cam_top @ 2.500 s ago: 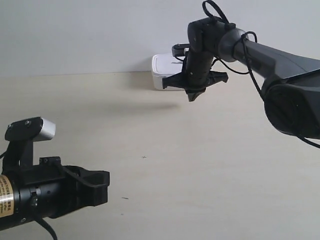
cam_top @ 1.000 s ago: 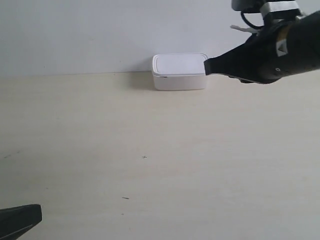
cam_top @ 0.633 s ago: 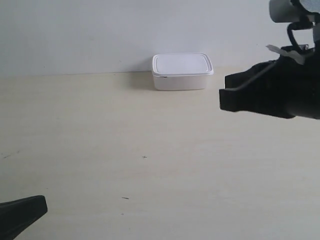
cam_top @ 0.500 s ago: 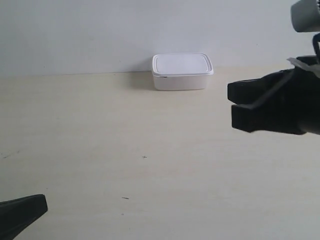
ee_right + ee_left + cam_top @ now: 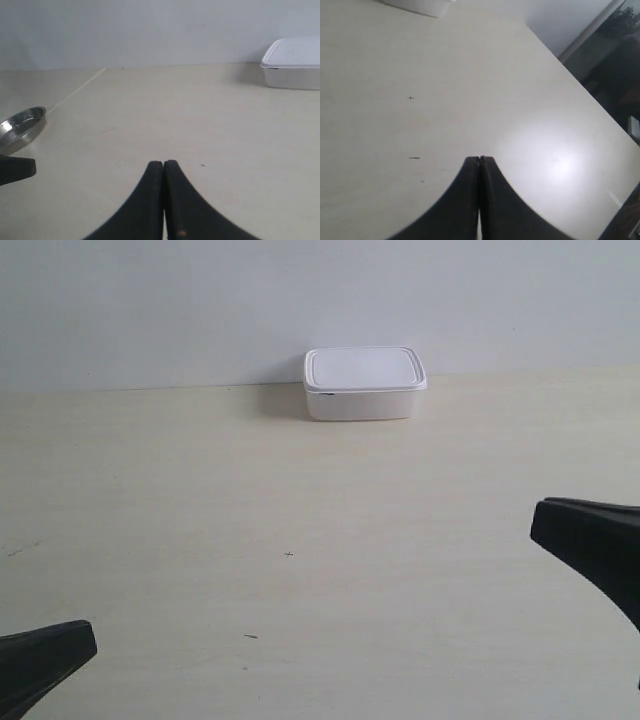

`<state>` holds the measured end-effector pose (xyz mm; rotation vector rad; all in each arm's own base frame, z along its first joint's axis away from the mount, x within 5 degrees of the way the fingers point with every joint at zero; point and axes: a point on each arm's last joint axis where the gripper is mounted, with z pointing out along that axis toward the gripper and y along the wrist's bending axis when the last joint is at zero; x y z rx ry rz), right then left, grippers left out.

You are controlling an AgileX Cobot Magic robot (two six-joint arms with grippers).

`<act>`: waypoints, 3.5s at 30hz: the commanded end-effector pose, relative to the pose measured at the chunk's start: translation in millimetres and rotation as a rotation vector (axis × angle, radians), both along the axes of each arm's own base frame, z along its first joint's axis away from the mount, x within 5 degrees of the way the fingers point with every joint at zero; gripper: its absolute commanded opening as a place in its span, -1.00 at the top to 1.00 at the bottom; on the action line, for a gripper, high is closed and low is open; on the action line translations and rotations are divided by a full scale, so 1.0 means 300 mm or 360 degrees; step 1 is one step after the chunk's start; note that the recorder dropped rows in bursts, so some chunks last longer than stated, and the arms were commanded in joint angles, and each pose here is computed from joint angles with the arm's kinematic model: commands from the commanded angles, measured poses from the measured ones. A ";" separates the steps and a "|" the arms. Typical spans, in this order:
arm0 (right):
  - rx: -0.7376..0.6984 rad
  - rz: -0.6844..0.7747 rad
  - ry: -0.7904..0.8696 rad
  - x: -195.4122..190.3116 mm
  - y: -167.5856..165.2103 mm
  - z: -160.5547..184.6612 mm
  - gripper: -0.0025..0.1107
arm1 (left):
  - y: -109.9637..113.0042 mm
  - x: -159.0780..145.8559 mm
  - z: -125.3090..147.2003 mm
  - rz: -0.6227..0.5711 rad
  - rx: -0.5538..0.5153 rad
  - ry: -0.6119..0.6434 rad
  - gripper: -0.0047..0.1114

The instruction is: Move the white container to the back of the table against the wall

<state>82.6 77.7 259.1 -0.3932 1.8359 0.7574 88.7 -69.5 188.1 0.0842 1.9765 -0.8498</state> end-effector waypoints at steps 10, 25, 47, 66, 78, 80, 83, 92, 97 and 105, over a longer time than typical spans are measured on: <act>0.0187 0.0121 -0.0235 -0.075 -0.042 -0.156 0.96 | -0.004 -0.009 0.009 -0.0102 0.0061 -0.0273 0.92; 0.0160 0.0187 -0.0341 -0.084 -0.037 -0.162 0.96 | 0.006 -0.013 -0.024 -0.0081 0.0165 -0.0121 0.92; 0.0262 0.0148 -0.0473 -0.106 -0.065 -0.134 0.96 | 0.038 -0.051 0.047 -0.0046 -0.0021 -0.0397 0.92; 0.0388 -0.0381 -0.0839 -0.129 -0.167 -0.081 0.96 | 0.165 -0.139 0.161 0.0473 -0.0288 -0.1050 0.92; 0.0269 -0.0814 -0.0893 -0.110 -0.211 -0.081 0.96 | 0.242 -0.126 0.161 0.1177 -0.0042 -0.1113 0.92; 0.0252 -0.0875 -0.0899 -0.108 -0.217 -0.081 0.96 | 0.256 -0.127 0.161 0.1302 0.0004 -0.1120 0.92; 0.0226 -0.0966 -0.0909 -0.106 -0.227 -0.081 0.96 | 0.272 -0.130 0.161 0.1451 0.0059 -0.1127 0.92; 0.0175 -0.1143 -0.0926 -0.103 -0.247 -0.081 0.96 | 0.288 -0.135 0.161 0.1601 0.0115 -0.1132 0.92; 0.0175 -0.1143 -0.0926 -0.103 -0.247 -0.081 0.96 | 0.288 -0.135 0.161 0.1601 0.0115 -0.1132 0.92; 0.0175 -0.1143 -0.0926 -0.103 -0.247 -0.081 0.96 | 0.288 -0.135 0.161 0.1601 0.0115 -0.1132 0.92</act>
